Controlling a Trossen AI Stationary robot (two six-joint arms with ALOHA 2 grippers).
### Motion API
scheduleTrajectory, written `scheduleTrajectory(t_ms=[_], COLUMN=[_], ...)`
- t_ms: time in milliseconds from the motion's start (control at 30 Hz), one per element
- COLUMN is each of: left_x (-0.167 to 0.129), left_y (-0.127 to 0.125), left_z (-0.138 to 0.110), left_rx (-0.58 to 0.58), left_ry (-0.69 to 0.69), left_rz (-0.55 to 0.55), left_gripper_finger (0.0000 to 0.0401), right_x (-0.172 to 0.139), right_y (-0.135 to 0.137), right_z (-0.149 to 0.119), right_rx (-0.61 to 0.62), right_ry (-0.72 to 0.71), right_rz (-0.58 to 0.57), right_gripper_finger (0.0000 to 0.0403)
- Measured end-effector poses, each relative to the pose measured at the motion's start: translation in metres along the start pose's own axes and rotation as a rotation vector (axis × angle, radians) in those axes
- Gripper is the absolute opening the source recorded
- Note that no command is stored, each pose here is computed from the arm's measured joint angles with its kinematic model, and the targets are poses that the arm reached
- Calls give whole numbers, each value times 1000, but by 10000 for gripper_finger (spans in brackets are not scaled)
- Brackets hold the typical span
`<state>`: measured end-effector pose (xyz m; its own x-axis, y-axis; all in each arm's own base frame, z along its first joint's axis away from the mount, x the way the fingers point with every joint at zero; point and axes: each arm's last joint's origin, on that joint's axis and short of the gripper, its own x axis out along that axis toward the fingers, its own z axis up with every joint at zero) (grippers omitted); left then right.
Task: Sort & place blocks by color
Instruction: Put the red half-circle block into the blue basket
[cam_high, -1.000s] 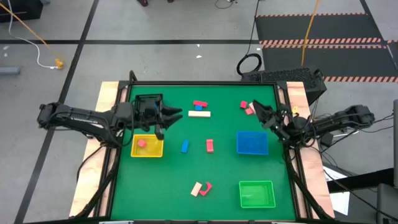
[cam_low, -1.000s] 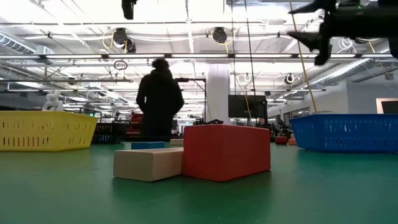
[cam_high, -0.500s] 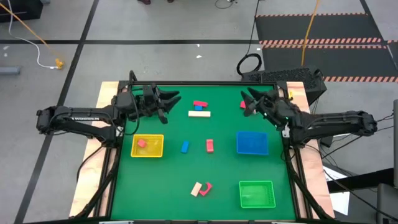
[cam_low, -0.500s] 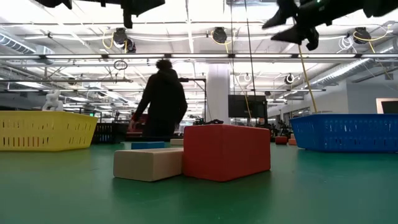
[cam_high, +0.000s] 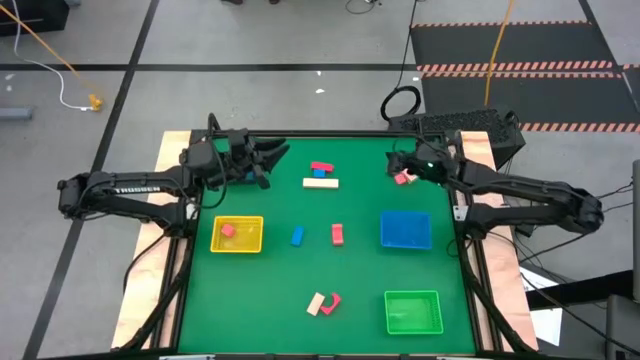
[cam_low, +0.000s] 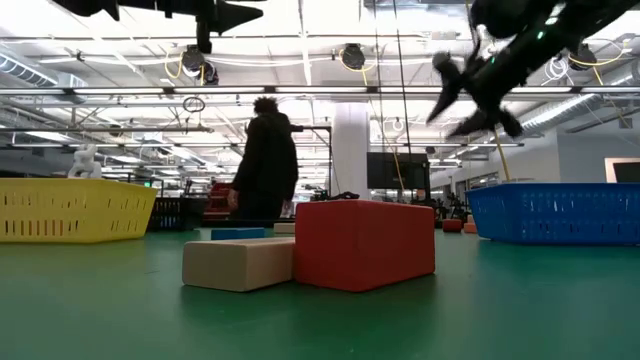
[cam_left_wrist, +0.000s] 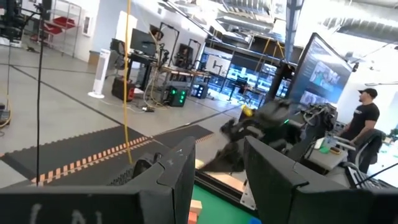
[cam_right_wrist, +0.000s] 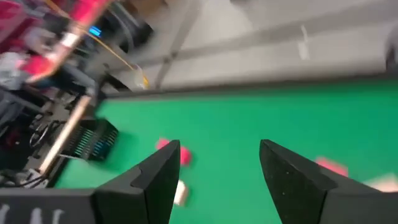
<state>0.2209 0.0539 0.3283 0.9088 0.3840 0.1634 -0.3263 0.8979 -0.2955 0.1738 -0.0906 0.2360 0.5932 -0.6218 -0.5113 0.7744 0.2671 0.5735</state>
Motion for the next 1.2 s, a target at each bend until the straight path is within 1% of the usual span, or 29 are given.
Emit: scheduleTrajectory(t_ms=[67, 167, 300, 467, 633, 733, 833, 933, 1033, 1100, 1200], left_x=[0, 0, 0, 0, 0, 0, 0, 0, 0, 0, 0], left_y=[1, 2, 2, 2, 3, 3, 4, 4, 4, 4, 5], left_z=[0, 1, 1, 1, -1, -2, -4, -5, -5, -5, -7], left_rx=[-10, -20, -22, -49, -48, -45, -43, -40, -40, -39, -37], left_ry=[-2, -3, -3, -2, 10, 25, 39, 56, 55, 57, 72], left_rz=[5, 11, 11, 11, 15, 19, 24, 29, 29, 29, 34], left_gripper_finger=[136, 136, 136, 136, 136, 136, 136, 136, 136, 136, 136], right_x=[13, 31, 48, 59, 65, 67, 68, 68, 68, 69, 69], right_y=[-7, -12, -17, -26, -37, -42, -43, -45, -47, -49, -52], right_z=[-5, -13, -21, -24, -22, -20, -18, -17, -14, -12, -9], right_rx=[88, 159, 188, 188, 177, 153, 109, 89, 93, 118, 190], right_ry=[110, 242, 313, 335, 291, 291, 300, 313, 306, 297, 278], right_rz=[-41, -66, -108, -184, -290, -311, -303, -294, -301, -310, -328], right_gripper_finger=[212, 212, 212, 212, 212, 212, 216, 231, 254, 269, 287])
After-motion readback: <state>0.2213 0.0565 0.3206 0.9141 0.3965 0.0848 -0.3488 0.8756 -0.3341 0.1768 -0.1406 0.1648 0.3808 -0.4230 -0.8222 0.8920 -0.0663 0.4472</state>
